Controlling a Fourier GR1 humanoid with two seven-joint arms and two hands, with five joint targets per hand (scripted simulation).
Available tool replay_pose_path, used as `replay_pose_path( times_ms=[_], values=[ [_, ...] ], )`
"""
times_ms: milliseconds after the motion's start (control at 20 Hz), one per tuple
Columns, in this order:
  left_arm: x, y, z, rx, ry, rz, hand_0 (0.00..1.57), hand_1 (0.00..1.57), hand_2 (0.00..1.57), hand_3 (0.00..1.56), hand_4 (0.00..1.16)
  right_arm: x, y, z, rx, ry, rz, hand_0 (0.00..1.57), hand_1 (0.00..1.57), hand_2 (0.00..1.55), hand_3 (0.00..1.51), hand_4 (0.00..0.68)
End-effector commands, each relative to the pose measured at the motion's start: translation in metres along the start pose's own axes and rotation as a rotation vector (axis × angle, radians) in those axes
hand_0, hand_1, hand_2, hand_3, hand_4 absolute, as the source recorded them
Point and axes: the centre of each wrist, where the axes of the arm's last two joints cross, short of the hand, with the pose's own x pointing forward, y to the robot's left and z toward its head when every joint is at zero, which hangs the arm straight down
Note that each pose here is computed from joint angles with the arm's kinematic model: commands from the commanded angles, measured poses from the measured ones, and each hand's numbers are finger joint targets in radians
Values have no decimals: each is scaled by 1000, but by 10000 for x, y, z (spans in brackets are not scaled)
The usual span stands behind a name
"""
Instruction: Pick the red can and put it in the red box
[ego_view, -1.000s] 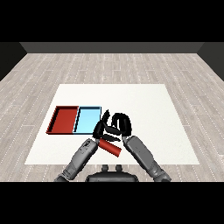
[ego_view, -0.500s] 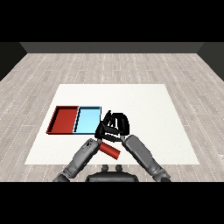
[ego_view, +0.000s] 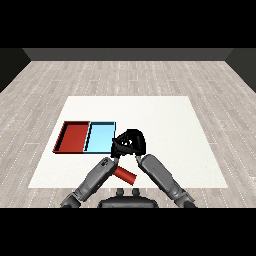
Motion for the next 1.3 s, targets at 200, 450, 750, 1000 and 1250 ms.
replay_pose_path(
  times_ms=[200, 450, 750, 1000, 1250],
  values=[
    [153, -13, -146, 59, -47, -20, 1571, 1571, 1554, 1474, 1137, 192, -140, -1, 5, -11, -3, 1483, 1483, 1442, 1392, 642],
    [122, -24, -56, 62, -167, -3, 1571, 1571, 1571, 1497, 1141, 31, -2, -18, 9, 33, -31, 1444, 1444, 1389, 1342, 406],
    [44, 71, -24, 77, -164, 9, 1571, 1571, 1571, 1513, 1147, 4, -36, 24, 14, 93, 69, 0, 0, 0, 0, 0],
    [47, 79, 18, 103, -168, -32, 1571, 1571, 1571, 1505, 1140, -11, -130, 60, 18, 114, 66, 0, 0, 0, 0, 0],
    [-46, 142, 30, 114, -164, -29, 1571, 1571, 1571, 1497, 1136, 26, -254, 183, -19, 129, 55, 0, 0, 0, 0, 0]
  ],
)
